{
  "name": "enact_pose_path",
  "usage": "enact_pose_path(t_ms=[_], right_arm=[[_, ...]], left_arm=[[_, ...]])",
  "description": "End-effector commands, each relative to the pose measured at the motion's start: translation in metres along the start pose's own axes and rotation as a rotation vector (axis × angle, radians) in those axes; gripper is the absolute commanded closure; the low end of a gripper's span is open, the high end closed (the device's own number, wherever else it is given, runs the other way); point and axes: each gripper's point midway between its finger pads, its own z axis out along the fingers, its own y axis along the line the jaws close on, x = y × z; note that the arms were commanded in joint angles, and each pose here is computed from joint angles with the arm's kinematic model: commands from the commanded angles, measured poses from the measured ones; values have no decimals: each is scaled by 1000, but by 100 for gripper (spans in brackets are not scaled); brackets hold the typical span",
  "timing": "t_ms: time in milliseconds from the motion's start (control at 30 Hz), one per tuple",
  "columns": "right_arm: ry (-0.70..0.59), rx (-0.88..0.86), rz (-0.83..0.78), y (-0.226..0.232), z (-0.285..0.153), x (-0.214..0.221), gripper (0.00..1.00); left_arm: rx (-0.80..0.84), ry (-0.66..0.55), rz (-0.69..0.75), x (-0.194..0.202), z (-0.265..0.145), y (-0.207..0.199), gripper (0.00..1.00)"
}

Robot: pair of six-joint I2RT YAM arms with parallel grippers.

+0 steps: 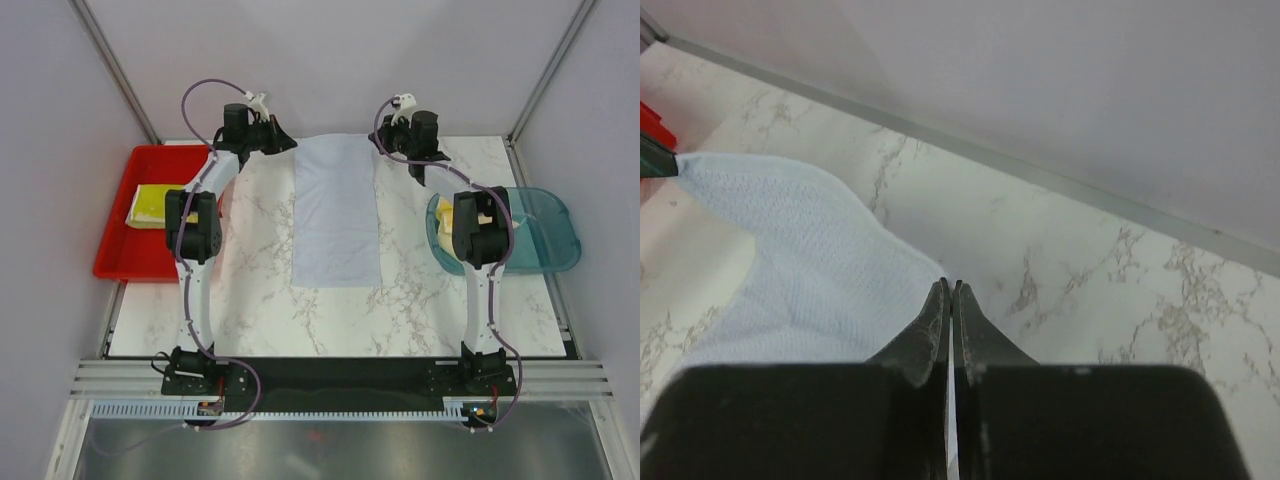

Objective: Fold and stack the towels
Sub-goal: Fold the towel

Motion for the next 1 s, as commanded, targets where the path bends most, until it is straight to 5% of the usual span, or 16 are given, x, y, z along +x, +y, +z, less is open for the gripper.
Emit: enact_pose_path(t_ms=[0,433,700,967], right_arm=[[-52,-60,-75,20,-21,-33,100],[79,-68,-86,58,-113,-18,100],[256,-74,53,95,-174,62,100],[298,-95,136,138,-218,94,100]], left_arm=[[31,-51,126,-28,-25,-27,98],[2,94,166,36,-82,-62,98],[-7,190,140,100,-114,-88,98],[-57,233,153,145,-150,-108,98]])
